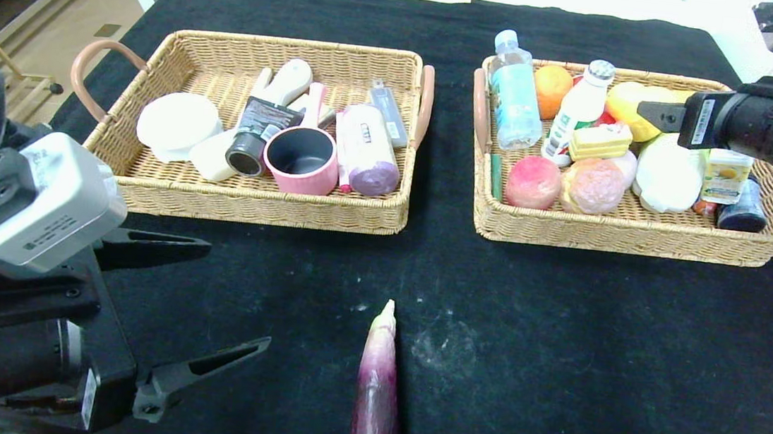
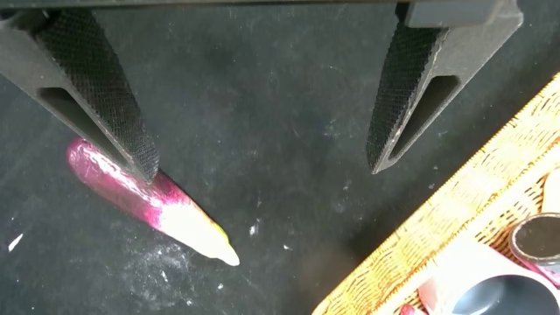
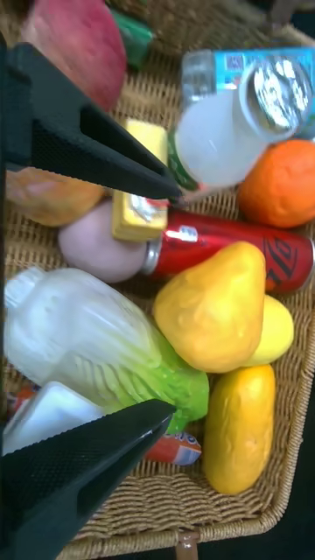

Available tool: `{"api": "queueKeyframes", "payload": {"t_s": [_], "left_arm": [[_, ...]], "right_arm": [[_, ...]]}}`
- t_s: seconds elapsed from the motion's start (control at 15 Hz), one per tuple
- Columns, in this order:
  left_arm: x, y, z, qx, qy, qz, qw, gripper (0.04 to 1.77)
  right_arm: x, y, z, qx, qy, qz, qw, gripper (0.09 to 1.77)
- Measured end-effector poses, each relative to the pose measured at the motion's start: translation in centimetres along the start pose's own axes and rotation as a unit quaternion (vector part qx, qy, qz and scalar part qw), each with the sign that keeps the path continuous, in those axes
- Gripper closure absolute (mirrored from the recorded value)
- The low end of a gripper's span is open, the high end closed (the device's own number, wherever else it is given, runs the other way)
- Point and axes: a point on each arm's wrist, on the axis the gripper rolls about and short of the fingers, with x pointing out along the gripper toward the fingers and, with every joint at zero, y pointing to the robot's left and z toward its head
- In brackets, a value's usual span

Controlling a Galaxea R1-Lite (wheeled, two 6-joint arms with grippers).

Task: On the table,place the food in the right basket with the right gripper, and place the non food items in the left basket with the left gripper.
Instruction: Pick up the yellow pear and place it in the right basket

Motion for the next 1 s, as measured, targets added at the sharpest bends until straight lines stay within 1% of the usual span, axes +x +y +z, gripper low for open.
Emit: {"api": "queueKeyframes", "payload": {"t_s": [0.2, 0.4, 0.73, 0.87, 1.0], "left_arm": [[-0.2, 0.0, 0.2, -0.001, -0.005, 0.002, 1.0000, 0.09], [-0.5, 0.1, 0.3, -0.001, -0.010, 0.004, 0.9999, 0.09], [-1.0, 0.1, 0.5, 0.000, -0.017, 0.007, 0.9998, 0.09], [-1.1, 0.1, 0.5, 0.000, -0.019, 0.008, 0.9998, 0.09], [-1.2, 0.1, 0.5, -0.001, -0.021, 0.008, 0.9998, 0.09]], "right_arm": [[-2.2, 1.2, 0.3, -0.001, 0.012, 0.022, 1.000, 0.17], [-4.4, 2.8, 0.2, -0.003, 0.026, 0.052, 0.998, 0.17], [-7.5, 6.7, -1.6, -0.010, 0.061, 0.120, 0.991, 0.16], [-8.7, 8.4, -2.3, -0.016, 0.072, 0.130, 0.989, 0.16], [-9.9, 10.4, -2.9, -0.009, 0.082, 0.139, 0.987, 0.16]]}}
